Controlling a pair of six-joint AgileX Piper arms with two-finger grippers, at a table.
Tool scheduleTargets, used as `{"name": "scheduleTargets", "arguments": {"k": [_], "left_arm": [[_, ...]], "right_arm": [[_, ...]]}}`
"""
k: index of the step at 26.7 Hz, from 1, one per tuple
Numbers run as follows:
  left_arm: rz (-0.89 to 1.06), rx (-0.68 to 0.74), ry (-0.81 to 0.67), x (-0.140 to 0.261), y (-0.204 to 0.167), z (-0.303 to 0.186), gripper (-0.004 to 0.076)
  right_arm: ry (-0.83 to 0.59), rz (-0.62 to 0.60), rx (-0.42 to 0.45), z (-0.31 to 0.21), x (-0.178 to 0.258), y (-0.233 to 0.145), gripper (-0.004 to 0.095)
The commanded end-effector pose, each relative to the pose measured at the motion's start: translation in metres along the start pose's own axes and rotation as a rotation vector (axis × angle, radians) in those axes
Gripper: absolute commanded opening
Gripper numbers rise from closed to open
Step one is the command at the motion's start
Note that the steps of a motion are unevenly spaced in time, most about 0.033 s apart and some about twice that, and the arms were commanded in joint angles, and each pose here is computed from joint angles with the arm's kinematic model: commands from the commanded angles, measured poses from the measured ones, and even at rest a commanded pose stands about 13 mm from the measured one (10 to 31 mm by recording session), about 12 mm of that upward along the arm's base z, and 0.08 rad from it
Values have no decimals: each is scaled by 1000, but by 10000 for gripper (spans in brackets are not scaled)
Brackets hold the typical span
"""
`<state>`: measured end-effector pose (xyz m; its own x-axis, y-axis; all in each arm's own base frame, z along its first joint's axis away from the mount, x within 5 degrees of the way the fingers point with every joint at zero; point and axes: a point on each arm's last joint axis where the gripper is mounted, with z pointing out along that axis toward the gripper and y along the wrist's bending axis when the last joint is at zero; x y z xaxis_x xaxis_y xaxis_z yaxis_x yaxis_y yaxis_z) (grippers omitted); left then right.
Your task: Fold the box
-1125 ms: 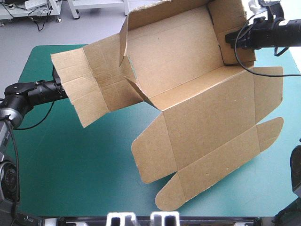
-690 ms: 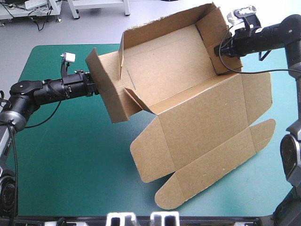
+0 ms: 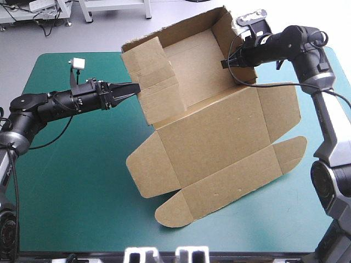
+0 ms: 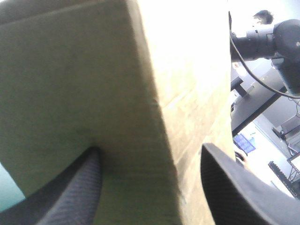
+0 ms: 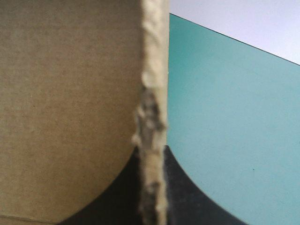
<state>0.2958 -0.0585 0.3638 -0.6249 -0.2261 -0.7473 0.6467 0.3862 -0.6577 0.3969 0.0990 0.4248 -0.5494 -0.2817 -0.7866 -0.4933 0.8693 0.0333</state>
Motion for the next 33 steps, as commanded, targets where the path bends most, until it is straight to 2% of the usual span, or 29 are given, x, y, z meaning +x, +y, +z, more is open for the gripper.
{"name": "scheduleTargets", "arguments": {"k": [1,8,11,18,23,27,33], "left_arm": [[62,92,-20,-15,-32,-5,445],[101,-306,-16,-27,-21,13,442],[136,-422,-16,-28,-24,25,437],[88,-557,-74,-32,-28,34,419],[42,-637,-28,-34,-24,38,377],[86,-733,15,-36,-22,43,365],[129,-784,4,-38,-26,60,365]], "right_arm": [[-140,13,36,-30,-19,11,-24],[-125,22,29,-9,-20,29,-24],[-125,33,18,1,-20,35,-23],[-124,72,0,12,-20,41,-24],[-148,66,-7,13,-23,49,-23],[-126,48,-2,20,-21,57,-23],[-133,86,-40,28,-21,67,-23]]}}
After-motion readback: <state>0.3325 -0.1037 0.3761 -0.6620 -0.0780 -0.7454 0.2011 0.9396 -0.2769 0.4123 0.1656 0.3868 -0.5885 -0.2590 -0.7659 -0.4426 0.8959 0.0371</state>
